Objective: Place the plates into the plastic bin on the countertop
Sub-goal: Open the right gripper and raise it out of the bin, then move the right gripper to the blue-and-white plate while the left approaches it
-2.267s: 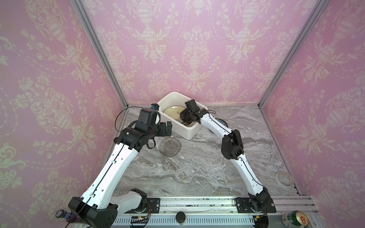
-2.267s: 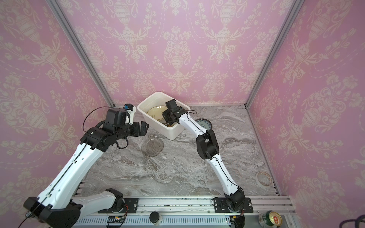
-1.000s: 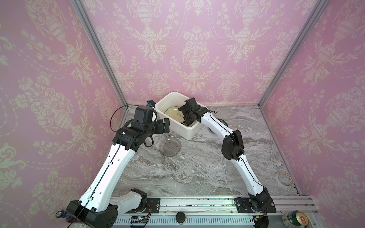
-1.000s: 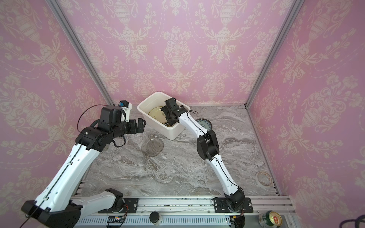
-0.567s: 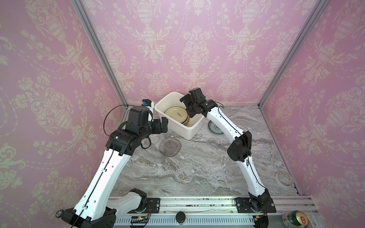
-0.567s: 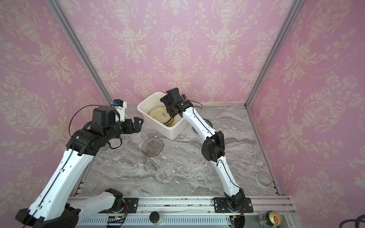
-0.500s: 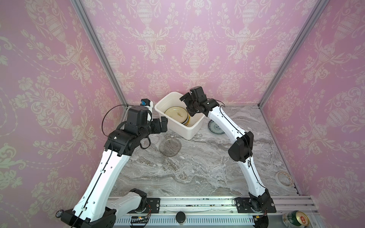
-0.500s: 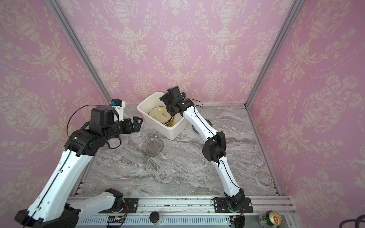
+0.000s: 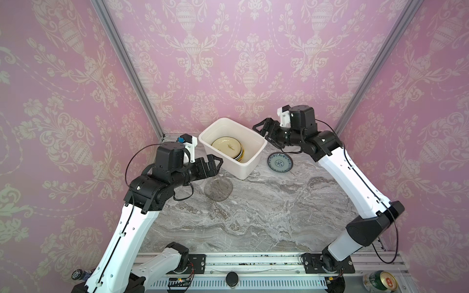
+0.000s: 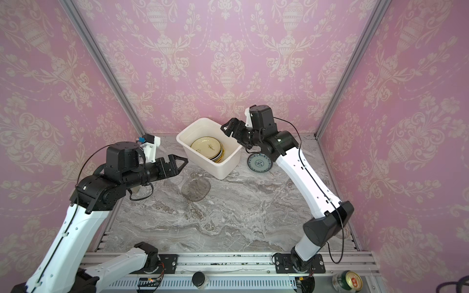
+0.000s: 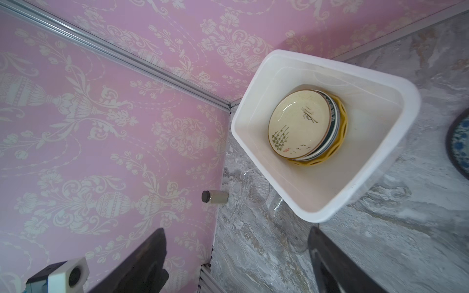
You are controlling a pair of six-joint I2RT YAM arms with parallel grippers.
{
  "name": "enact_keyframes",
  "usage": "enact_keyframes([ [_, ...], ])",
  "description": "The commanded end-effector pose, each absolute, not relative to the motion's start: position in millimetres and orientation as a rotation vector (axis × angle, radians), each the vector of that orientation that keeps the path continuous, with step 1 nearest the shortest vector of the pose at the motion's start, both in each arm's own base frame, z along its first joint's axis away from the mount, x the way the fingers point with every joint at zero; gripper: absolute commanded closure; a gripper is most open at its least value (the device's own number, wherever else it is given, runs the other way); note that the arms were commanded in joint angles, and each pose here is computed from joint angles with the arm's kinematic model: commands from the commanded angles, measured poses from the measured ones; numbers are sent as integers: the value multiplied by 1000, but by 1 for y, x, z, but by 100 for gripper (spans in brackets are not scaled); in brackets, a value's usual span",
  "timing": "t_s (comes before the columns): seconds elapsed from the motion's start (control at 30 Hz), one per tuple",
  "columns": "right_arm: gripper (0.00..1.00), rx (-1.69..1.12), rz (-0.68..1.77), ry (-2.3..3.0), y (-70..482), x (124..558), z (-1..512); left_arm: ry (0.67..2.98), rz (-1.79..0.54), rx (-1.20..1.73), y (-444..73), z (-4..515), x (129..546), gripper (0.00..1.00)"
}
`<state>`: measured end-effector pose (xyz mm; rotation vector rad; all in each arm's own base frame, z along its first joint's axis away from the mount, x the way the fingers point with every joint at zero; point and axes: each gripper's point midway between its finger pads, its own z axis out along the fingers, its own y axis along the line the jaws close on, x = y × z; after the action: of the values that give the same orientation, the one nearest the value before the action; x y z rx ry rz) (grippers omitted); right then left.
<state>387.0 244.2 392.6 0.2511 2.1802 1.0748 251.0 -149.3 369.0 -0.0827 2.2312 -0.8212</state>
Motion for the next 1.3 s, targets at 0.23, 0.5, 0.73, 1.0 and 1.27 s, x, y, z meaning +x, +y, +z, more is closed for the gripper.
enact_keyframes([
  [0.23,20,471,971,2259,121,355,322,2383,-820,141,-243,342,248,1],
  [0.5,26,741,980,2240,59,364,238,2295,-960,116,-318,342,277,1],
  [0.73,43,890,933,2295,37,379,169,2301,-1004,42,-336,324,291,1],
  [1.0,56,949,893,2377,31,400,106,2287,-1006,10,-333,314,292,1],
  [1.27,59,968,932,2403,37,432,73,2321,-976,8,-331,302,297,1],
])
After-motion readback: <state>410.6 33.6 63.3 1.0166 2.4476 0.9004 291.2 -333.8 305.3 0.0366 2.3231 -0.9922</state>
